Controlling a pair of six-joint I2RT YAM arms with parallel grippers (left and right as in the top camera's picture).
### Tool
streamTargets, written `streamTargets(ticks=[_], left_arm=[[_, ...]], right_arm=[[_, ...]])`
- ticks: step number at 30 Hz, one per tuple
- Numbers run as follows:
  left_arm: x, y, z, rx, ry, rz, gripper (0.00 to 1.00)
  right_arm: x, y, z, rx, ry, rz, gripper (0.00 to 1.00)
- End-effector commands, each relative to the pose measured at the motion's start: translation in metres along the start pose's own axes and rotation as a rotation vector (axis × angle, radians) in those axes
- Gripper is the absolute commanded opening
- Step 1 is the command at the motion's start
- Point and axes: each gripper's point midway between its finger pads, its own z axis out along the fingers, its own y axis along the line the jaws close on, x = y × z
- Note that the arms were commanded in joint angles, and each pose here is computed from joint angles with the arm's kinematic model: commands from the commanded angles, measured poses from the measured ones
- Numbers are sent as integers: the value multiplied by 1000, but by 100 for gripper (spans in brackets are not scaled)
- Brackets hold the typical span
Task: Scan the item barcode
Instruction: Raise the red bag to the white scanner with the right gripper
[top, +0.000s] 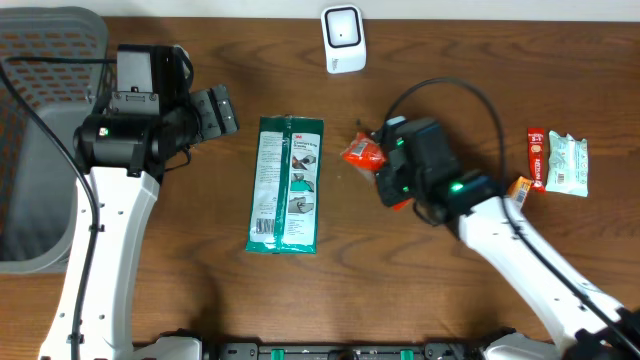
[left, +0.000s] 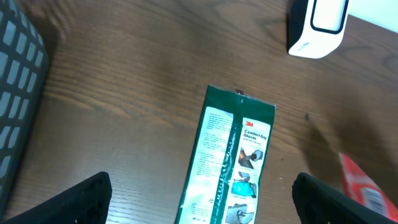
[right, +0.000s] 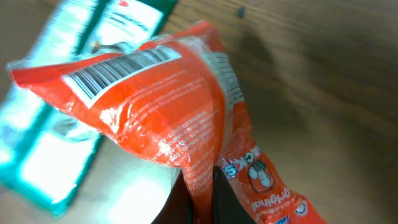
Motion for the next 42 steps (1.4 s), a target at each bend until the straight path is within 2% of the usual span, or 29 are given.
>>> streamTargets(ticks=[1,6,12,17,22,27,29,35,42], left_arm=[[-1,2,-1,-7,-5,7,93],[-1,2,-1,-7,-5,7,93],[-1,2,-1,-7,-5,7,93],[-1,2,-1,-7,-5,7,93],[-1,2,-1,-7,-5,7,93],[-1,2,-1,-7,-5,7,93],[-1,2,-1,-7,-5,7,93],[-1,2,-1,-7,-5,7,93],[-1,2,-1,-7,-5,6,93]], right_arm=[[-35,27,-38,-244,-39,72,1],[-83,46,-76,-392,-76,81,1],[-173,80,-116,-647,-153,105,1],[-229,87,-115,-879,-206,173,1],[-267,68,-84,-1110,-207,301,1],[-286,34,-32,-1172,-214,470,1],[-289,11,-6,-1191,-205,587,1],[-283,-30,57,-1215,-192,849,1],[-269,-55,111,-1243,-200,1060,1]])
